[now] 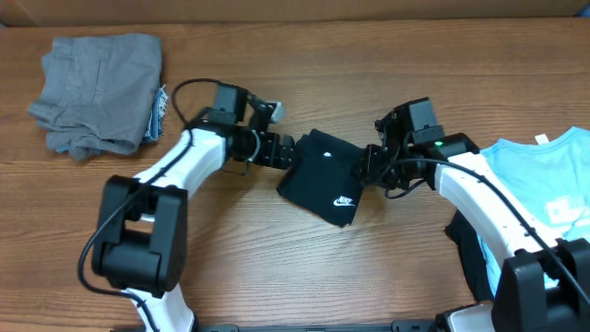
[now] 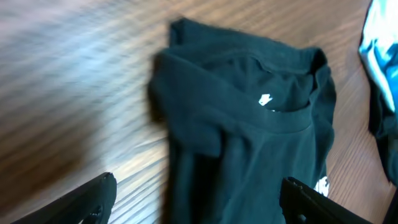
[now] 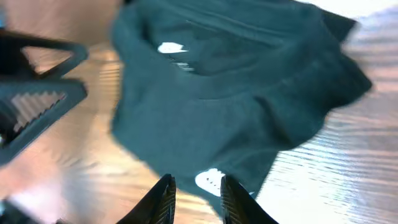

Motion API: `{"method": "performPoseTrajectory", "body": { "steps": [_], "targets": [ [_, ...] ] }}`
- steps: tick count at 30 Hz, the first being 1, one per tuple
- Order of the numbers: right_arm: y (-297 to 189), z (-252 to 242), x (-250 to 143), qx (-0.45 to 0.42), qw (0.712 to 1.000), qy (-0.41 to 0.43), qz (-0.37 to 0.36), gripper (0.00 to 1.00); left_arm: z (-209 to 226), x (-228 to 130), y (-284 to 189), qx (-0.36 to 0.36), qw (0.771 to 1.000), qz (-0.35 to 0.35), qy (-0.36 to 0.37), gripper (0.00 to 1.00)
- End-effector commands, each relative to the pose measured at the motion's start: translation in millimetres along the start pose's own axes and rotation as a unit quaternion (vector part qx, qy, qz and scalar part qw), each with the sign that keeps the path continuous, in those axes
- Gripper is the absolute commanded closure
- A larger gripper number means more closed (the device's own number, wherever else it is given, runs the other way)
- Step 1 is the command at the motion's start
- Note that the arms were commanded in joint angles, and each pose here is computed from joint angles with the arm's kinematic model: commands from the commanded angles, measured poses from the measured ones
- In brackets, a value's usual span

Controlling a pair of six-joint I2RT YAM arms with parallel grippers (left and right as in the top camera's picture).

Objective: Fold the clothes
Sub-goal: 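Grasp the black bundle's ends with both grippers and lift it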

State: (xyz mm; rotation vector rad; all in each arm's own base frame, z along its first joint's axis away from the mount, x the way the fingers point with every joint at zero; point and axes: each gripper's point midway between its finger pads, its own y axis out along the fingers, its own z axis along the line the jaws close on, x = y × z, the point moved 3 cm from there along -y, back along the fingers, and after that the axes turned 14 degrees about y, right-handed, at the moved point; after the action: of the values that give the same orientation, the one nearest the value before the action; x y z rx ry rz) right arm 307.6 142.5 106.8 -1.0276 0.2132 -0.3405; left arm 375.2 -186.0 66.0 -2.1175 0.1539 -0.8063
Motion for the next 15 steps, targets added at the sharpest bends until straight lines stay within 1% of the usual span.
{"method": "performPoseTrajectory", "body": {
  "steps": [1, 4, 7, 15],
  "targets": [
    [29, -35, 2, -0.078, 0.994, 0.078, -0.006, 0.73, 0, -18, 27, -0.019, 0.999, 0.035, -0.022, 0.14],
    [50, -48, 1, -0.098, 0.991, 0.088, 0.015, 0.73, 4, -27, 36, -0.021, 0.998, 0.048, -0.035, 0.14],
    [67, -58, 0, -0.11, 0.989, 0.088, 0.034, 0.77, 4, -29, 41, -0.027, 0.998, 0.05, -0.038, 0.14],
    [70, -65, 0, -0.118, 0.988, 0.086, 0.041, 0.78, -9, -33, 48, -0.036, 0.997, 0.066, -0.031, 0.14]
  ]
}}
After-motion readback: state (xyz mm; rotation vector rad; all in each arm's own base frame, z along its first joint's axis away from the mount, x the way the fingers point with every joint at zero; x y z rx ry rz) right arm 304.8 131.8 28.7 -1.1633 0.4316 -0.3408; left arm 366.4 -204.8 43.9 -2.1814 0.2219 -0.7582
